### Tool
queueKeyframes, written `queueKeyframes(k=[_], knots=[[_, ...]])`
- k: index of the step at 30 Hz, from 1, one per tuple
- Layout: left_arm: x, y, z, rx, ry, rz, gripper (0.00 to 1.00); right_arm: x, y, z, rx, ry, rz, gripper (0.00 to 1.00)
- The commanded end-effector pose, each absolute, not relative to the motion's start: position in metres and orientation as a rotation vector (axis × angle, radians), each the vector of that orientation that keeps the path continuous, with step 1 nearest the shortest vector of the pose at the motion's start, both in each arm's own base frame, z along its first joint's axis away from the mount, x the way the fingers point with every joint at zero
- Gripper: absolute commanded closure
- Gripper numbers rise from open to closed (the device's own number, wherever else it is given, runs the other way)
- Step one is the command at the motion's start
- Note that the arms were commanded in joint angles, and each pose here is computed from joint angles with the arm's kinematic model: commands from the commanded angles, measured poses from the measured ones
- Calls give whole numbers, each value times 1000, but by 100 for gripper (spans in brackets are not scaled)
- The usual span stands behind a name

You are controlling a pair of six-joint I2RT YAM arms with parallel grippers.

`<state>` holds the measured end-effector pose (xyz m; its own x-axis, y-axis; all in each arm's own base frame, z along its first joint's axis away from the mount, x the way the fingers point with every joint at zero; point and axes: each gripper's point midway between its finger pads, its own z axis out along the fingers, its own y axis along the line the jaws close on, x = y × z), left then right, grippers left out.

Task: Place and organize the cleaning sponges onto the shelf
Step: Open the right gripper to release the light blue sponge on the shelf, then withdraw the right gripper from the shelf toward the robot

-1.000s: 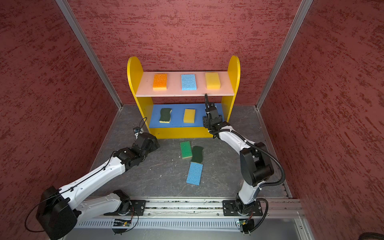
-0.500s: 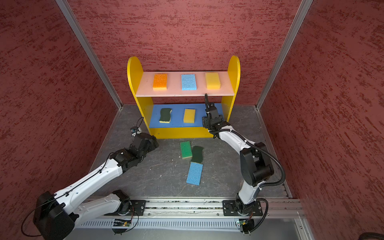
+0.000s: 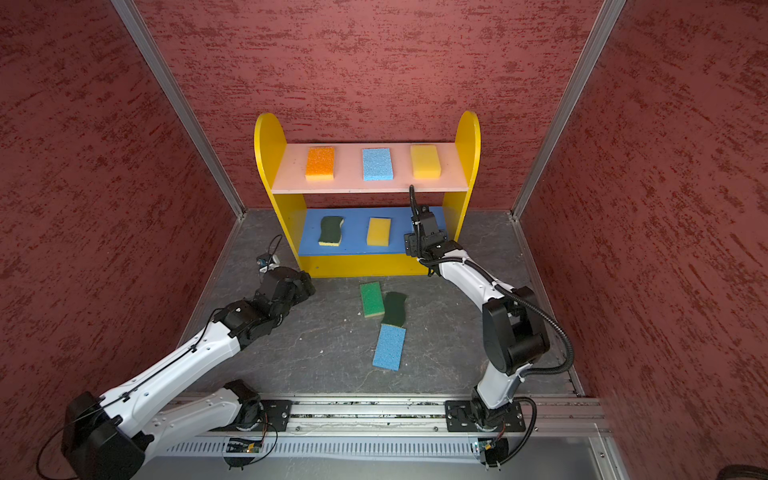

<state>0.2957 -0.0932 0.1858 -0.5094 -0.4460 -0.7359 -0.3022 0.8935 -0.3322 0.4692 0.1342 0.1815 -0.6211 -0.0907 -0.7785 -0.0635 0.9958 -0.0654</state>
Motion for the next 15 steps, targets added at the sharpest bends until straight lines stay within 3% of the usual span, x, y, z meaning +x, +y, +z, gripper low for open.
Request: queueKeyframes(k=[1, 15], knots=[[293, -89, 185, -550, 2135, -204, 12, 471, 135, 216, -86, 2190, 33, 11], [281, -81, 190, -565, 2105, -228, 12, 448, 143, 237, -50, 2174, 86, 9]])
